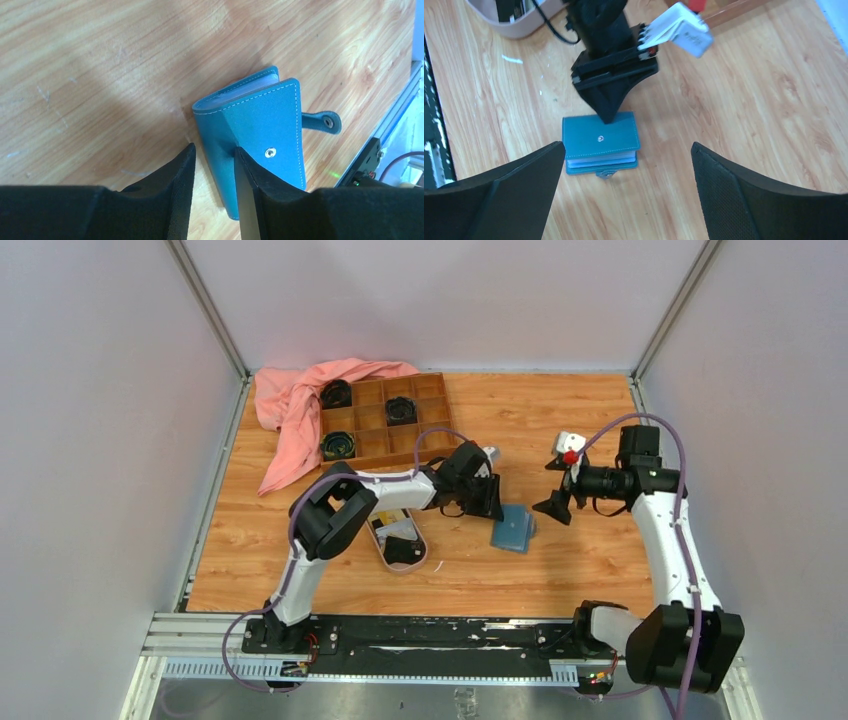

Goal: Put the credit cards into the card holder
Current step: Close the card holder at the center of the board.

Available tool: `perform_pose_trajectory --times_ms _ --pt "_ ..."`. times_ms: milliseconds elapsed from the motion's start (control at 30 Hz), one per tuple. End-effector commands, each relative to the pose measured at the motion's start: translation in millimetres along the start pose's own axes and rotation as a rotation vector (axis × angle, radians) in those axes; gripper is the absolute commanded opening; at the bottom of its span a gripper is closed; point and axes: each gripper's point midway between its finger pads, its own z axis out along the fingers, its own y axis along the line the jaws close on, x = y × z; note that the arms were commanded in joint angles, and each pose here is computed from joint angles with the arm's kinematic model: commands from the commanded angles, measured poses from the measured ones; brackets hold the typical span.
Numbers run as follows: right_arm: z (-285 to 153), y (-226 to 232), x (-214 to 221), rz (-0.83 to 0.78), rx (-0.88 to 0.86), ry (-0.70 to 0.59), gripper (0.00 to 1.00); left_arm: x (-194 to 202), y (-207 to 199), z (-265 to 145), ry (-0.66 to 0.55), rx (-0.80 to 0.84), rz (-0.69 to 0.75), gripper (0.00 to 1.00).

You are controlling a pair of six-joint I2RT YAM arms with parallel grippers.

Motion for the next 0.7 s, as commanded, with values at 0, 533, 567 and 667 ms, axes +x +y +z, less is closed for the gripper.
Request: perform_pose_trajectory --times_ms 0,533,567,667 --pt "-3 7 -10 0.373 -0.002 0.017 1.00 -3 -7 -15 -0.045 -0.011 0.066 0.39" --pt "20 23 59 0.897 0.119 0.336 0.60 -57 -40 -135 -0.493 -0.120 0.381 0.47" --pt "21 23 64 0.909 0.133 0.363 0.57 -57 -36 -141 -0.522 -0.130 0.376 0.47" --pt "29 27 72 0.930 0.152 0.435 0.56 -58 -16 -153 -0.583 -0.160 0.298 0.61"
